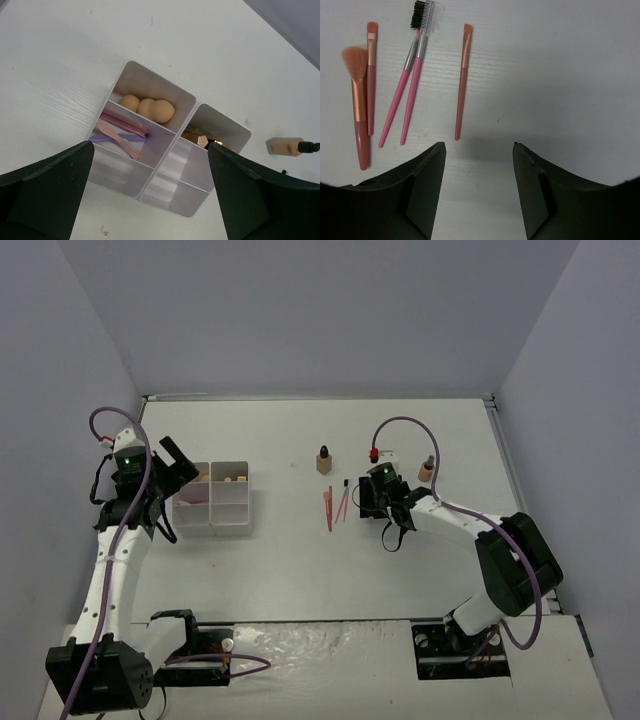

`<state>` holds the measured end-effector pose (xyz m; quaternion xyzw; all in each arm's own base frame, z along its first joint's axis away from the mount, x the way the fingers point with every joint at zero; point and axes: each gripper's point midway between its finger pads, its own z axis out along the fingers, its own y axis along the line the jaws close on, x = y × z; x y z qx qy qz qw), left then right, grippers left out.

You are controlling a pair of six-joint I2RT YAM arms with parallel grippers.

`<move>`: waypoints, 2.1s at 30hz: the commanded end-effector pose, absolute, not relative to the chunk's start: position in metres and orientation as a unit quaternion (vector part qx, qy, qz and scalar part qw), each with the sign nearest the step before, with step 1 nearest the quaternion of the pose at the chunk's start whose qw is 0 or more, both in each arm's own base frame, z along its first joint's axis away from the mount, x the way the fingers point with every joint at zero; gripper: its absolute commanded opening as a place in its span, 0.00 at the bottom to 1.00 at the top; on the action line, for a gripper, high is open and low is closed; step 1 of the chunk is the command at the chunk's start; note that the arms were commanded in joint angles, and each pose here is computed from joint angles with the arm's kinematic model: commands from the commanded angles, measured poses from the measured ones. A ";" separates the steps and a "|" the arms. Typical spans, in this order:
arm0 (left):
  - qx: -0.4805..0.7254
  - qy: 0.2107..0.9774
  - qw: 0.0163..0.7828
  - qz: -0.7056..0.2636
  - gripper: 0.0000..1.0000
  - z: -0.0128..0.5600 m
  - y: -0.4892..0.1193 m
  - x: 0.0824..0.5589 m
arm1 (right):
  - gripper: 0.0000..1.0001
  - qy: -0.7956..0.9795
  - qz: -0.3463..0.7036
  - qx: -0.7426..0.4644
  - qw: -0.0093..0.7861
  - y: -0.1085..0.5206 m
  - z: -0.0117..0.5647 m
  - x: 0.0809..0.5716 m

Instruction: Organize the makeup

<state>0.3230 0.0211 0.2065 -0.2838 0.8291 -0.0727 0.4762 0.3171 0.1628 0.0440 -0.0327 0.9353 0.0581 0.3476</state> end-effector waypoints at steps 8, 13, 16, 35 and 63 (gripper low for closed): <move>-0.172 0.862 0.459 -0.129 0.97 0.227 -0.038 0.310 | 0.40 0.930 0.048 -0.012 0.365 0.182 0.042 0.365; -0.143 0.869 0.448 -0.154 0.97 0.228 -0.073 0.311 | 0.33 0.938 0.033 0.001 0.345 0.180 0.018 0.368; -0.124 0.872 0.440 -0.174 0.97 0.229 -0.096 0.312 | 0.26 0.942 0.016 0.010 0.336 0.174 0.006 0.366; -0.045 0.843 0.398 -0.358 0.97 0.283 -0.235 0.309 | 0.00 0.818 0.238 -0.150 0.502 0.241 0.159 0.316; -0.019 0.822 0.362 -0.438 0.21 0.287 -0.319 0.302 | 0.00 0.696 0.418 -0.201 0.548 0.314 0.263 0.268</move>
